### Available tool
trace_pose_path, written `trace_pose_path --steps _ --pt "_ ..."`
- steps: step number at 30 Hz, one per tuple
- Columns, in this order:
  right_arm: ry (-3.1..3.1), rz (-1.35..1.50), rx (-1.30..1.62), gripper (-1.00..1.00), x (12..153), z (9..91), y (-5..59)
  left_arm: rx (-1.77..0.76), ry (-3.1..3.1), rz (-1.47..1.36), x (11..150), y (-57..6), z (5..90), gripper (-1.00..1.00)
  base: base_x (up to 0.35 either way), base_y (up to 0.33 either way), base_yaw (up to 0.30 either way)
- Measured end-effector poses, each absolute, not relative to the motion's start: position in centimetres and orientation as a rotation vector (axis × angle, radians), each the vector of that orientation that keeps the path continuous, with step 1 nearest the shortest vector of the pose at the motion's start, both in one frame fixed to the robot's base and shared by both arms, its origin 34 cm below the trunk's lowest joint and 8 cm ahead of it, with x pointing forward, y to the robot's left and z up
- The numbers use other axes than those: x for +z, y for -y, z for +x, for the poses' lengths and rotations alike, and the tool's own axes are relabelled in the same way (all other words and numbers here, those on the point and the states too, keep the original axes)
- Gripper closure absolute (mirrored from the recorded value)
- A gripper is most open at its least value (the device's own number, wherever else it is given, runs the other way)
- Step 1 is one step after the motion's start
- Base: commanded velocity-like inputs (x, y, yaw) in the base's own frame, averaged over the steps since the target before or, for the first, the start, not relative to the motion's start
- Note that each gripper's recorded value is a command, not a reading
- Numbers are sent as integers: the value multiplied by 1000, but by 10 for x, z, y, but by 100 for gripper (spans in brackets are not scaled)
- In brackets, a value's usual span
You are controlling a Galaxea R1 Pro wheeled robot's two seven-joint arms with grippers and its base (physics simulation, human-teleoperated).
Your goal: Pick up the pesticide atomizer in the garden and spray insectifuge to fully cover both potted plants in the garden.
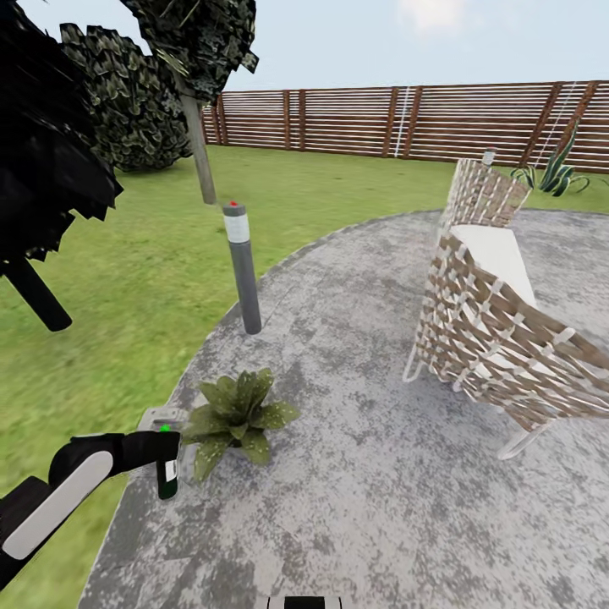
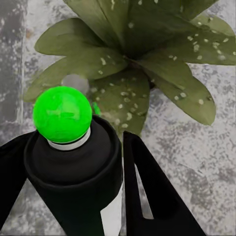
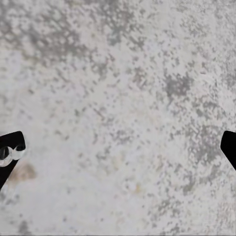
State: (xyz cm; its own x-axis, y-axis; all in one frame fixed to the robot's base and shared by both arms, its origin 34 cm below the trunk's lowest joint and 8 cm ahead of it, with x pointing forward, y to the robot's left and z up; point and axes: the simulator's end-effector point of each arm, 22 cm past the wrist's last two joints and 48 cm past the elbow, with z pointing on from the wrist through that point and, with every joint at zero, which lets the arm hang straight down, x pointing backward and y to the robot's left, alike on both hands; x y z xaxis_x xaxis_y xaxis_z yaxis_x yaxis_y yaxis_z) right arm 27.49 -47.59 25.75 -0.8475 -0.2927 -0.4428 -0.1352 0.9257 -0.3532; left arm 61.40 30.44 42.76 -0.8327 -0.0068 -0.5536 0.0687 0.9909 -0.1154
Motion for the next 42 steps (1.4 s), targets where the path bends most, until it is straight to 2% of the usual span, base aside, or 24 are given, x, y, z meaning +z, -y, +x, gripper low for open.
trace_pose_path --steps 9,14,19,21,30,42 --pt "-2579 -307 -425 -100 257 275 476 -98 -2591 18 405 -326 608 100 246 255 0" --pt "-2579 -308 -426 -100 258 275 477 48 -2600 74 397 -352 606 100 256 246 0" --pt "-2580 -307 -427 -100 258 275 477 5 -2611 169 385 -346 602 100 257 245 -24" --pt "-2586 -305 -428 -100 257 274 477 -82 -2612 263 378 -331 592 100 226 276 -243" --pt "-2584 -298 -433 -100 257 280 478 -95 -2598 271 373 -330 591 100 164 306 -271" --pt "-2578 -296 -435 -100 257 284 478 -93 -2603 265 369 -330 590 100 9 323 -277"
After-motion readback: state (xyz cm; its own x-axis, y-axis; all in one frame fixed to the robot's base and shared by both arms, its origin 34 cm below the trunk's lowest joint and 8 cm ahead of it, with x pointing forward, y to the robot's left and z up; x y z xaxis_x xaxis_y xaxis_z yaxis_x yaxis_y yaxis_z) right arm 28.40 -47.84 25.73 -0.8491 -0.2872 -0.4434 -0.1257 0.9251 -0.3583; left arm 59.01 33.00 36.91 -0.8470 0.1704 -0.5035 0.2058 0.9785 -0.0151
